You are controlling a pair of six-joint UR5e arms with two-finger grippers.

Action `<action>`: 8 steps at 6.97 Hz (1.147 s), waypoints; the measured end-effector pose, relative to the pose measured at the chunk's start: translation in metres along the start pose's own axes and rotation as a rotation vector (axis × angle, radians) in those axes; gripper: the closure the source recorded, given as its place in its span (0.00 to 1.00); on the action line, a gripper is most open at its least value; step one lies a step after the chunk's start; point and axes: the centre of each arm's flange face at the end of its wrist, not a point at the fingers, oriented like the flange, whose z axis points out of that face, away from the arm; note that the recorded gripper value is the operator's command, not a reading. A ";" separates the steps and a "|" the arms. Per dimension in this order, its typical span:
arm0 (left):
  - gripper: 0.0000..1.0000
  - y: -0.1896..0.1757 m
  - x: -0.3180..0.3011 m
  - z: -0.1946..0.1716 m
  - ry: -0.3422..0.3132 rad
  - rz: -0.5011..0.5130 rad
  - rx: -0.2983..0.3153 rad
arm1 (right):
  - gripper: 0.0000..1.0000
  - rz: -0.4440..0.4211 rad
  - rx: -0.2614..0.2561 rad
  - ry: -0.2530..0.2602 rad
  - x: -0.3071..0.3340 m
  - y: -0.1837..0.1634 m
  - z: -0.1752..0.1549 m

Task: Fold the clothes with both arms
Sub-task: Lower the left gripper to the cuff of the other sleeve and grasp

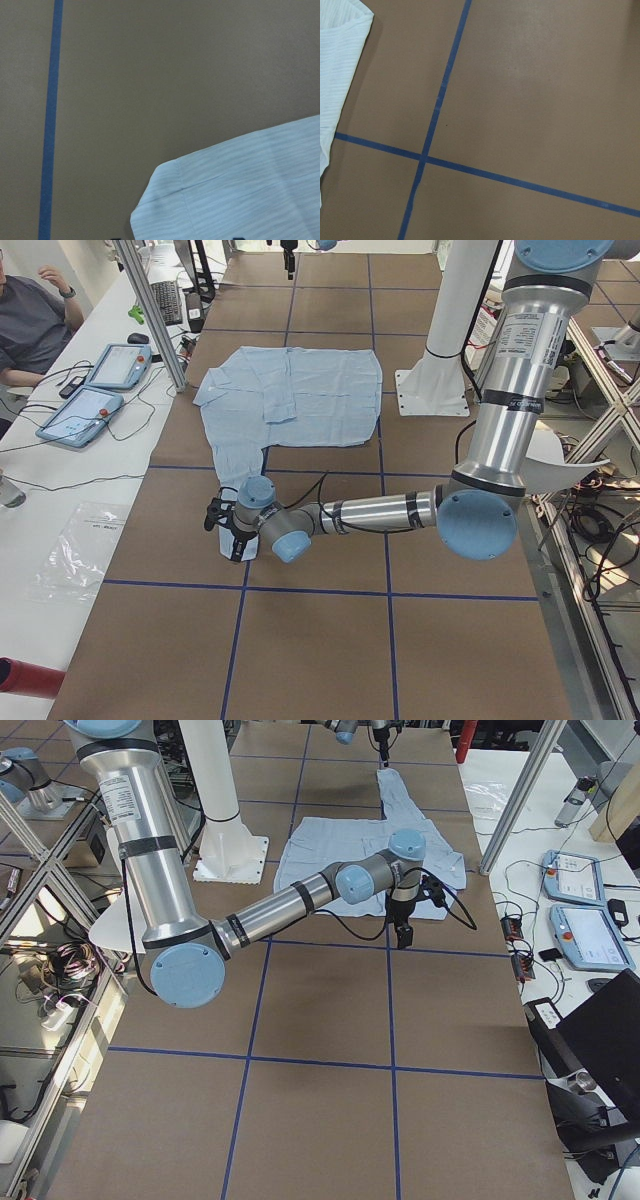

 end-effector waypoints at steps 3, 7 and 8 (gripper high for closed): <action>0.25 0.012 0.004 0.016 -0.001 0.015 -0.026 | 0.00 0.000 -0.001 -0.001 0.000 -0.001 0.000; 0.30 0.020 0.002 0.020 -0.013 0.023 -0.025 | 0.00 0.000 -0.002 -0.001 -0.001 -0.001 0.001; 0.32 0.020 0.003 0.021 -0.015 0.025 -0.025 | 0.00 0.000 -0.002 -0.001 -0.001 -0.001 0.001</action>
